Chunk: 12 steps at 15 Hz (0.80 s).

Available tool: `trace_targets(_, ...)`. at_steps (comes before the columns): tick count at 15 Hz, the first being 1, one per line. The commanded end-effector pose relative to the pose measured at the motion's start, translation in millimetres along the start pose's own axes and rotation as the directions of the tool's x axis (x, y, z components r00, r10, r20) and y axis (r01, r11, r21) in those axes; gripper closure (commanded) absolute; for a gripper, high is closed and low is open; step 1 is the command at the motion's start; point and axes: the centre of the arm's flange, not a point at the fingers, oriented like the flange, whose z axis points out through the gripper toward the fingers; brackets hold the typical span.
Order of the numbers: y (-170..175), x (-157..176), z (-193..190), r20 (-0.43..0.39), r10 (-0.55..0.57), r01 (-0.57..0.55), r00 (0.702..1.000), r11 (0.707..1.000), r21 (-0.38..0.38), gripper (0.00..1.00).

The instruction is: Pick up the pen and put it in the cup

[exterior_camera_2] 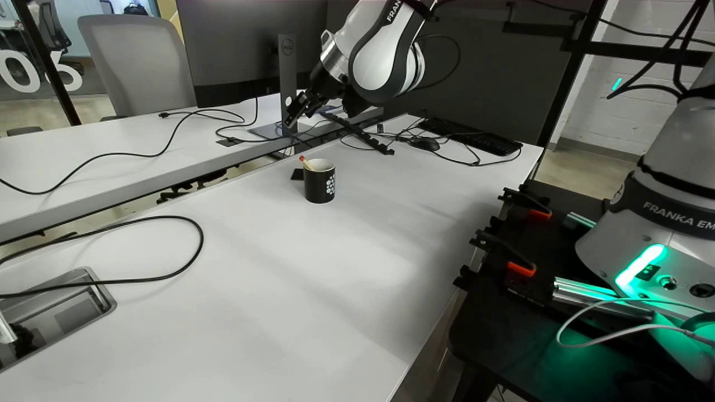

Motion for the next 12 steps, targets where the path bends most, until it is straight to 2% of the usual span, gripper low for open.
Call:
trace_targets(1,1,0,0,-0.002,0.002,-0.002,1.0,1.0,-0.004,0.0)
trace_targets(6,-2,1,0,0.005,-0.017,0.017,1.0,1.0,0.005,0.0)
trace_targets(12,-37,16,-13,-0.015,-0.174,0.174,0.985,0.984,0.03,0.0)
